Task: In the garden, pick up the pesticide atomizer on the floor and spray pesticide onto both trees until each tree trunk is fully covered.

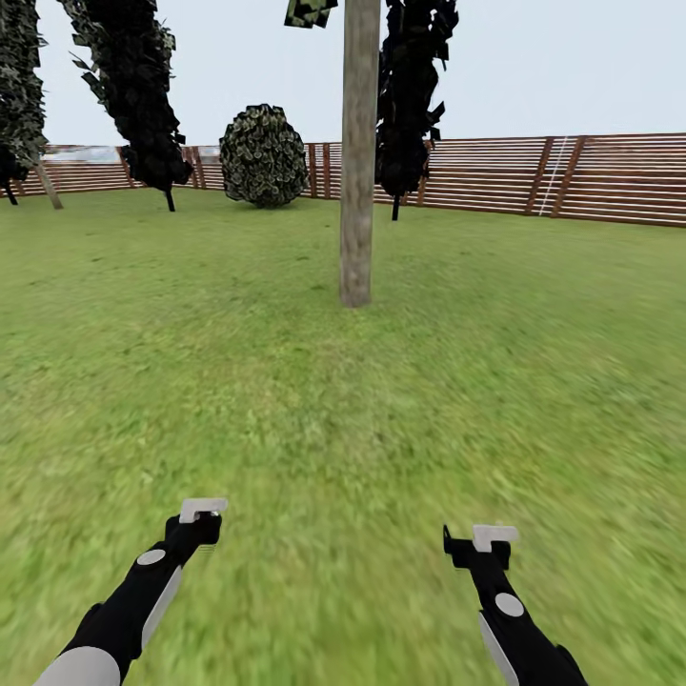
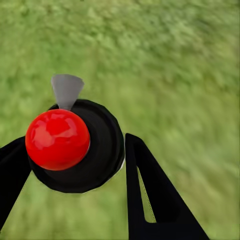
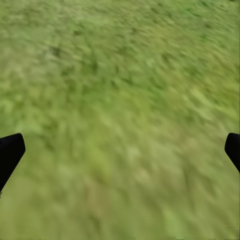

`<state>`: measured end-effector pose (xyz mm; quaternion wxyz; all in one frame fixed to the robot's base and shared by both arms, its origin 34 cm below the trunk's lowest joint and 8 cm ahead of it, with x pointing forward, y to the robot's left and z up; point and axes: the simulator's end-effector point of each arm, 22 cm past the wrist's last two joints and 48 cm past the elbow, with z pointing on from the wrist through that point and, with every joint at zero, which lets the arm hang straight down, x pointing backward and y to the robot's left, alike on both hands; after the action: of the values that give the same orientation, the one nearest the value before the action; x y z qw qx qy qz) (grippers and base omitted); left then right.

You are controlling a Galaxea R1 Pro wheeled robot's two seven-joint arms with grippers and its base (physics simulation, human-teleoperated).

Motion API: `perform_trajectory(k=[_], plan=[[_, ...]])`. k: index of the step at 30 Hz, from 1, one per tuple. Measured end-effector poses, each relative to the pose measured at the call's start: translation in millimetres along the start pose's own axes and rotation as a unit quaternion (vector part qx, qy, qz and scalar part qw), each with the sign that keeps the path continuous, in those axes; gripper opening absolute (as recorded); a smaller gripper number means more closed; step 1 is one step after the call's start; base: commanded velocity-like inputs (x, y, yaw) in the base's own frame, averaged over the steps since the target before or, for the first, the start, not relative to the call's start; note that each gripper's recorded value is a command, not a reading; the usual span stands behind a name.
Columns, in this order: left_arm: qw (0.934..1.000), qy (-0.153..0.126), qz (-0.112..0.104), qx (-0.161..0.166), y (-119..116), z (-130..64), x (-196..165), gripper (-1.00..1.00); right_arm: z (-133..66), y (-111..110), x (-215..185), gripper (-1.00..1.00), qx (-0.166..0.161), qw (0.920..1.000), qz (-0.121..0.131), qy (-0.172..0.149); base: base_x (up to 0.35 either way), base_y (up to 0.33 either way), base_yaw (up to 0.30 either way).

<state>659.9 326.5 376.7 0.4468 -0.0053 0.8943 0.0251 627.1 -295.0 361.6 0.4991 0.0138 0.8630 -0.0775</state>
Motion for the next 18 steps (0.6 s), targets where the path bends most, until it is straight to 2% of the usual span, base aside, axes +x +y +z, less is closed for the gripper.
perform_trajectory(k=[18], plan=[[1.0000, 0.001, 0.000, 0.000, -0.5, 0.0, 0.9, -1.00, -0.1, 0.0, 0.5, 1.00, 0.000, 1.0000, 0.000, 0.000, 0.339, 0.000, 0.000]])
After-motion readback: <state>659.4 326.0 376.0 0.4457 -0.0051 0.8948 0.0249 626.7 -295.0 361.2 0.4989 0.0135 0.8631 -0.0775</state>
